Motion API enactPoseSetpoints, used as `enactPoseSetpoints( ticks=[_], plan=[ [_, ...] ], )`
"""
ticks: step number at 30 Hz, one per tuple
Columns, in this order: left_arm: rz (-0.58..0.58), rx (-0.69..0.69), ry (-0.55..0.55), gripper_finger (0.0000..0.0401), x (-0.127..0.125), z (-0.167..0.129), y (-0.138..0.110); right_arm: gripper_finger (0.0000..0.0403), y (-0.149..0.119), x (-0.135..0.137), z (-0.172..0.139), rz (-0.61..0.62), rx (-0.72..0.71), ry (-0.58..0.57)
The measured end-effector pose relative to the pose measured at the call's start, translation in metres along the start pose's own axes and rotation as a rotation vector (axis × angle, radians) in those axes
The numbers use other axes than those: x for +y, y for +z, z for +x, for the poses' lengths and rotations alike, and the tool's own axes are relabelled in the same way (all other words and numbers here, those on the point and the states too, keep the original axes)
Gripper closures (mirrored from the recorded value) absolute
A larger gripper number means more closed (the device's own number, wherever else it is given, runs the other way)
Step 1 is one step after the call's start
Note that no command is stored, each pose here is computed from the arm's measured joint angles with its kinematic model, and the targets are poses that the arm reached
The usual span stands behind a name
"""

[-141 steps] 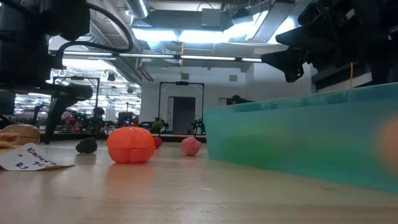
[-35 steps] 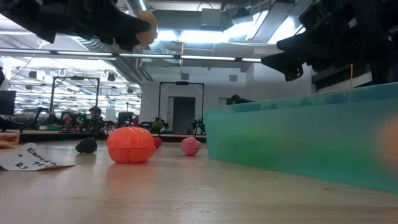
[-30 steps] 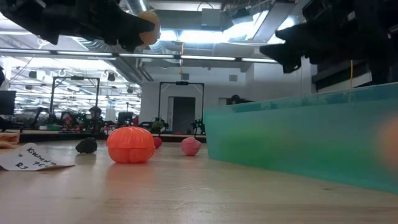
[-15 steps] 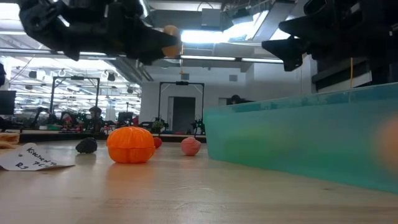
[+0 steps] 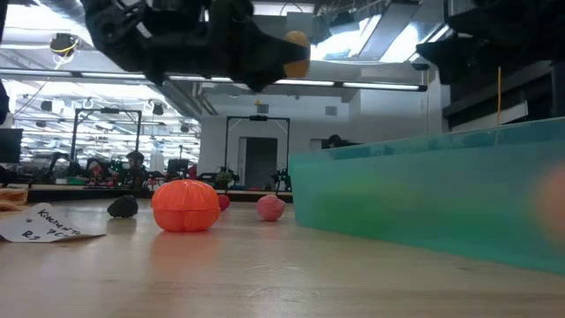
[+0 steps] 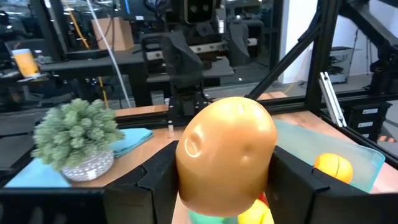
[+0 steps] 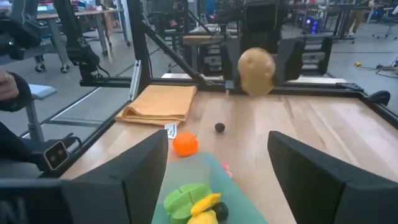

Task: Pick and placing Produce into tupperware
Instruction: Put the potato into the green bin

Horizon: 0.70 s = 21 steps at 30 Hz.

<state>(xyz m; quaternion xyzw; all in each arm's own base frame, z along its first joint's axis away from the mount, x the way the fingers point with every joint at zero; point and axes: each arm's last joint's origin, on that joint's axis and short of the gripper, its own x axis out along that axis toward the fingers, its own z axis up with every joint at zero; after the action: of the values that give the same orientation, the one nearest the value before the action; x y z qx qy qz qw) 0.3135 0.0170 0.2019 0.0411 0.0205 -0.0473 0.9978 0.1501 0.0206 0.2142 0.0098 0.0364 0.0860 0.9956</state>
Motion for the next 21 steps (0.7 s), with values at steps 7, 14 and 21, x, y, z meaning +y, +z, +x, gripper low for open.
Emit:
enactPoseSetpoints(
  ticks=[7,14,21],
  plan=[
    [-0.003,0.035,-0.036,0.0216,-0.005,0.024,0.007,0.0125,-0.003,0.0,-0.012,0.051,0.05,-0.002],
    [0.022,0.126,-0.064,0.0216,-0.012,0.037,0.02,0.0125,-0.007,0.0,-0.01,0.055,0.085,-0.005],
    [0.117,0.336,-0.062,0.0216,-0.026,0.049,0.034,0.0125,-0.011,0.001,-0.01,0.137,0.128,0.002]
  ],
)
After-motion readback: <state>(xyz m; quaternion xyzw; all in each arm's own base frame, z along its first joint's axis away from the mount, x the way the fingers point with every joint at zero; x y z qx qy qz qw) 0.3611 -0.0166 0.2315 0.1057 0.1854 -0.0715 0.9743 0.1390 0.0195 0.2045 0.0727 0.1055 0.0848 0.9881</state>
